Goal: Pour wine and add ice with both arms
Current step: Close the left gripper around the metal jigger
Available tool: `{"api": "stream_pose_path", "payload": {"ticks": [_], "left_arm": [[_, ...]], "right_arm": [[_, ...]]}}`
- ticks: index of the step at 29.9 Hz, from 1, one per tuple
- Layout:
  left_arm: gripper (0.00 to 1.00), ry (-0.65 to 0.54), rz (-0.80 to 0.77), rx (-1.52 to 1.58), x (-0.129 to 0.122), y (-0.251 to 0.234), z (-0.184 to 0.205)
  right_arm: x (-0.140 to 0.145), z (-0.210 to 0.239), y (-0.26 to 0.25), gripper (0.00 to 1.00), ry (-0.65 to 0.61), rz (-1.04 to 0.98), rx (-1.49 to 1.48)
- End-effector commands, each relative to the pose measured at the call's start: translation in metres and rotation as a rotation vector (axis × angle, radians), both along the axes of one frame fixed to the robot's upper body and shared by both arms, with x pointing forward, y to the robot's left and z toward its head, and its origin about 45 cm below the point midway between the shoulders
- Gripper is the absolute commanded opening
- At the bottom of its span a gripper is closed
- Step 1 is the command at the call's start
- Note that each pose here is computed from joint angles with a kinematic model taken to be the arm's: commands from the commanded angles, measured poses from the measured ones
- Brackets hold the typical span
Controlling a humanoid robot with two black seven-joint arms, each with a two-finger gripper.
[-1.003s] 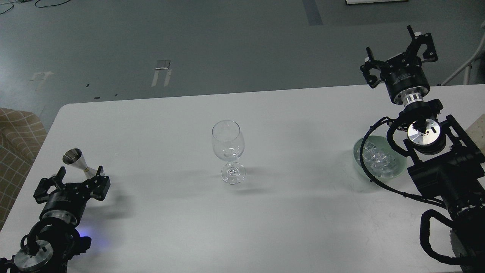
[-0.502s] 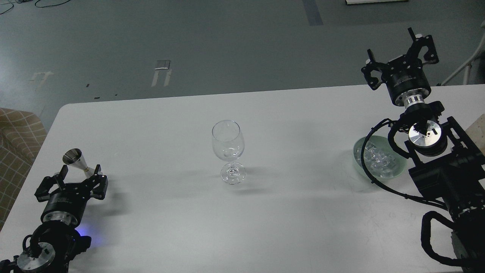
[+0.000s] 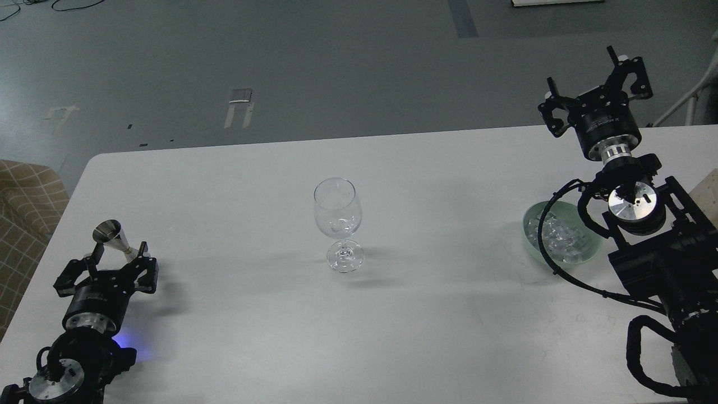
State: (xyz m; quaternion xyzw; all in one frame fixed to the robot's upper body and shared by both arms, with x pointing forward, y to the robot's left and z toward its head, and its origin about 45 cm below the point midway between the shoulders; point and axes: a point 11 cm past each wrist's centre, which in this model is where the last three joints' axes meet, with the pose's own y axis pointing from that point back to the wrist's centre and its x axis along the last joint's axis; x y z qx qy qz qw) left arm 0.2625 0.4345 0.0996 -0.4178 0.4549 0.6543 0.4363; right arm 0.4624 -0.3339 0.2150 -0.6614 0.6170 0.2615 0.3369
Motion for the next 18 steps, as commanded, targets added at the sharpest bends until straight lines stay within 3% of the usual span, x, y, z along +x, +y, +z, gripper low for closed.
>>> {"api": "stream_pose_path", "payload": {"ticks": [1,2,5,18], "left_arm": [[0.63,-0.015,-0.001,0.004,0.0000,0.0004,0.0016],[0.59,-0.020,-0.002,0.004,0.0001,-0.0002,0.0020],[0.57,-0.025,0.003,0.003,-0.0002,0.0002,0.0022],[0.60,-0.023,-0.007,0.001,0.0004,-0.0011,0.0024]], "right_arm": [[-0.0005,-0.0004,-0.0013,1.00,0.001,-0.001,-0.003],[-0.0004,-0.0006,-0.0006,1.00,0.002,0.000,-0.002],[-0.0020,-0.0035,-0.0013,1.00,0.008,-0.002,-0.002],[-0.0032,-0.0055,-0.0018,1.00,0.011,-0.002,-0.002]]}}
